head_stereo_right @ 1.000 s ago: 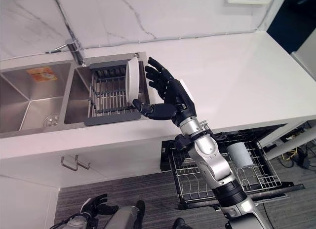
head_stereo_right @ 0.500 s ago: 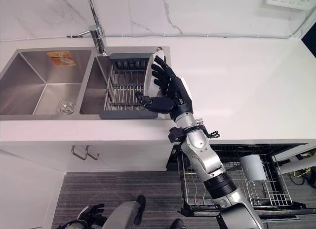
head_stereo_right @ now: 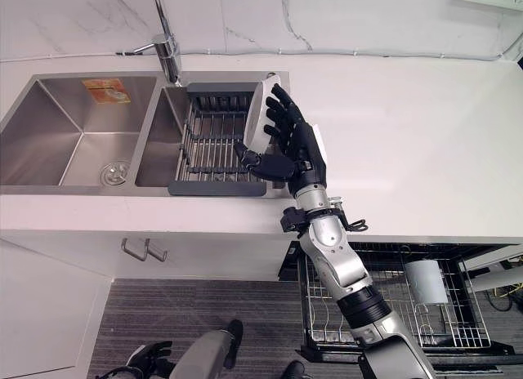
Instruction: Place the dishes in the dishwasher.
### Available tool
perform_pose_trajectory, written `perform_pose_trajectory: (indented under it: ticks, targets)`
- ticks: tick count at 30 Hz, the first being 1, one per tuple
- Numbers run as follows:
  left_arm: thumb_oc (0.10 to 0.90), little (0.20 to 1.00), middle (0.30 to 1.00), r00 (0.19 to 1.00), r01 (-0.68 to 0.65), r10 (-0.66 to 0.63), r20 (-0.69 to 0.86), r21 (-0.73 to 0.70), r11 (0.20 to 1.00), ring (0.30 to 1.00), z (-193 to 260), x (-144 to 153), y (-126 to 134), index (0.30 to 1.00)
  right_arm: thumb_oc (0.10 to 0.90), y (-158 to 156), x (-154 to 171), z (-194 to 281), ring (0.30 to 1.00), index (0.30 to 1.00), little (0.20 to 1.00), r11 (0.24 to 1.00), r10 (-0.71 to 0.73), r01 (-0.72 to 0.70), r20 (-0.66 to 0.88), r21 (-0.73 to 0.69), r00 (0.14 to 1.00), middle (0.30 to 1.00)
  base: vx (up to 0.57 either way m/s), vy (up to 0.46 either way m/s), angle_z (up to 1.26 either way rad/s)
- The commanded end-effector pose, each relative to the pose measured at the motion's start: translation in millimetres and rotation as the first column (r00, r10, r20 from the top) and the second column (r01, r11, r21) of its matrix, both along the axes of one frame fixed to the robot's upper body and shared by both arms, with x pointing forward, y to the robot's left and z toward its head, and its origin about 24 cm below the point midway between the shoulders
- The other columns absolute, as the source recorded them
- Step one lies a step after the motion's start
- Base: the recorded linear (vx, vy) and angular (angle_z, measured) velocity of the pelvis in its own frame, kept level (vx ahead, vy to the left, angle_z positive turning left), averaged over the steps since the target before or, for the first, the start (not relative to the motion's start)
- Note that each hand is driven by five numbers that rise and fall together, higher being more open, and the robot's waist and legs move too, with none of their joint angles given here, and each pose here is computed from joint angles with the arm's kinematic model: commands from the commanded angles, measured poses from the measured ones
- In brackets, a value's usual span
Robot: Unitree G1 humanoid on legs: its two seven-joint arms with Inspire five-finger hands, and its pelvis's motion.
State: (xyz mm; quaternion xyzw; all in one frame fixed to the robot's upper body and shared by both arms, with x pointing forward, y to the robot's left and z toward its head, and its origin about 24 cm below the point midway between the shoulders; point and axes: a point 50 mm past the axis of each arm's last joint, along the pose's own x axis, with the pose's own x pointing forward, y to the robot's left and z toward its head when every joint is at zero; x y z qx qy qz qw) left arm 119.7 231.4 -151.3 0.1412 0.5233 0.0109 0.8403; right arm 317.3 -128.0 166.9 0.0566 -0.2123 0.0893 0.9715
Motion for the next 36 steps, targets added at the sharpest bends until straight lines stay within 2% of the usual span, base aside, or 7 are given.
perform_pose_trajectory:
  ticks: [1, 16, 29, 36]
  targets:
    - [0.8, 0.9, 0.9, 0.997, 0.07, -0.069, -0.019, 0.062, 0.996, 0.9, 2.0, -9.1, 16.1, 0.9, 0.8, 8.6, -20.8, 77.8, 0.9, 0.9, 0.9, 0.994, 0.047, -0.082, 0.389, 0.073, 0.92, 0.9, 0.0, -0.023, -0.03]
    - [0.8, 0.9, 0.9, 0.998, 0.065, -0.064, -0.027, 0.058, 0.996, 0.9, 1.1, -8.1, 13.3, 0.9, 0.8, 12.1, -33.1, 91.0, 0.9, 0.9, 0.9, 0.988, 0.049, -0.109, 0.451, 0.107, 0.891, 0.9, 0.01, -0.026, -0.07]
    - [0.8, 0.9, 0.9, 0.988, 0.144, -0.141, -0.058, 0.053, 0.988, 0.9, -1.0, -14.8, 11.2, 0.9, 0.8, 9.6, -12.6, 83.7, 0.9, 0.9, 0.9, 0.991, -0.064, 0.01, 0.419, 0.13, 0.906, 0.9, 0.03, -0.009, -0.01]
    - [0.8, 0.9, 0.9, 0.982, 0.177, -0.173, -0.081, 0.051, 0.983, 0.9, -2.3, -21.2, 11.7, 0.9, 0.8, 12.7, -2.6, 80.5, 0.9, 0.9, 0.9, 0.994, -0.067, 0.027, 0.377, 0.11, 0.924, 0.9, 0.03, 0.01, 0.04]
